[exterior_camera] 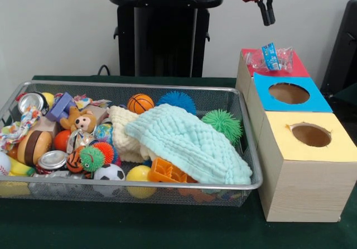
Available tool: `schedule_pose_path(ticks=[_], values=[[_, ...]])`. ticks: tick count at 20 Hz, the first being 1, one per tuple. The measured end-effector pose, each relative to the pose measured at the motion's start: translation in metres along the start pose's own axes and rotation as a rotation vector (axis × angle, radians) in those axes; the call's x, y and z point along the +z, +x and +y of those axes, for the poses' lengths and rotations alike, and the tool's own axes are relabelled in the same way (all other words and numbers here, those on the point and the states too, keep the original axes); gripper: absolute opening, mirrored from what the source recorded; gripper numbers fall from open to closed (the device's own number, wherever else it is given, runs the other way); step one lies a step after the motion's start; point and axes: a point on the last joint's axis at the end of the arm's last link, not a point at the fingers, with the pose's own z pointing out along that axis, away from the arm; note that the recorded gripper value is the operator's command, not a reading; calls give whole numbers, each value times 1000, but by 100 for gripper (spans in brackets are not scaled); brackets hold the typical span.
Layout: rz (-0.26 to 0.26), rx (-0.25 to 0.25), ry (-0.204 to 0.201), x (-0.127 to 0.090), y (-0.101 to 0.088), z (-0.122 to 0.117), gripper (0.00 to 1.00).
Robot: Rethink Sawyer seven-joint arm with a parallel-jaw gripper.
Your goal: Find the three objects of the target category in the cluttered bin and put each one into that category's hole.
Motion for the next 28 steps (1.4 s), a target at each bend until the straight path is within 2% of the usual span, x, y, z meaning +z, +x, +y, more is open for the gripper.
schedule_pose_path(ticks=[10,13,19,28], values=[[40,-9,76,8,11,-5,0],[38,-6,100,10,11,-11,0],[-11,-2,129,12,6,-19,0],[-88,9,134,12,2,-24,0]])
